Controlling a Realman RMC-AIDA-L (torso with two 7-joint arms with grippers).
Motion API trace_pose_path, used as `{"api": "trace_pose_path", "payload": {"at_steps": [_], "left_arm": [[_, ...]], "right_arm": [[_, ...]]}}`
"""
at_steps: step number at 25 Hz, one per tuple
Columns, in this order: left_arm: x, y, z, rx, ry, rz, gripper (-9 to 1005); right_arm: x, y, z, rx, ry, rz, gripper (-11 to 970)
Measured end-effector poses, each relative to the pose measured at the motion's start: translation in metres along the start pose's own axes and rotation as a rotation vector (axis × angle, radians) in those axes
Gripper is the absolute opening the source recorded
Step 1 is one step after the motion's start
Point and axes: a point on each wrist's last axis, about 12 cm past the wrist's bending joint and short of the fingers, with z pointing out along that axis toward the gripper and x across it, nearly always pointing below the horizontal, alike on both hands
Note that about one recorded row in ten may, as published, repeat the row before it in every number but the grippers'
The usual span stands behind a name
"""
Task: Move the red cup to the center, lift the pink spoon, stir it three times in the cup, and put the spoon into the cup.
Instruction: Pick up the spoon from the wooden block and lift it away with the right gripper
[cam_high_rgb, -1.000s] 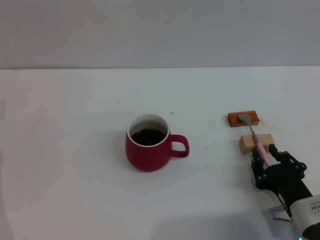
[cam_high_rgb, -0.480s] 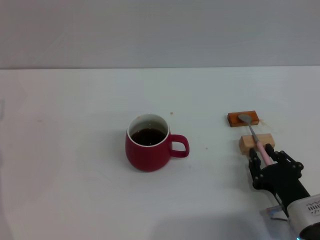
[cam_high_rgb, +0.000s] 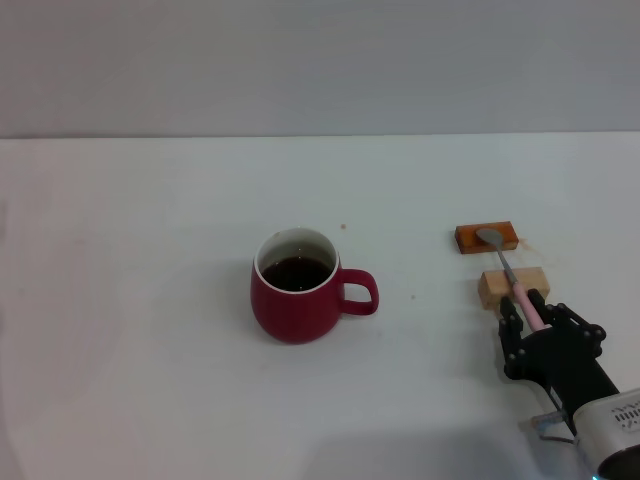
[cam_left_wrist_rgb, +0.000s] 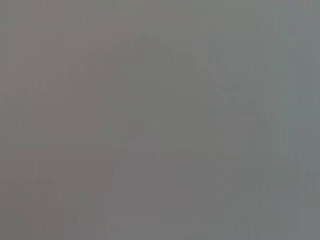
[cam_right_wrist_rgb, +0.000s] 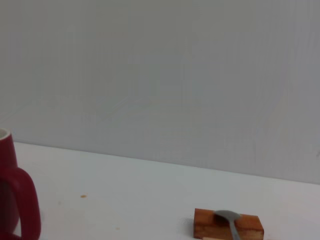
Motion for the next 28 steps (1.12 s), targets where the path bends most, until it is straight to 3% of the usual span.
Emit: {"api": "trace_pose_path", "payload": {"at_steps": [28], "left_arm": [[0.0003, 0.0016, -0.0014, -0.004, -0.001, -0.001, 802]], "right_arm": [[0.0001, -0.0005, -0.0001, 0.007, 0.001, 0.004, 222]]}}
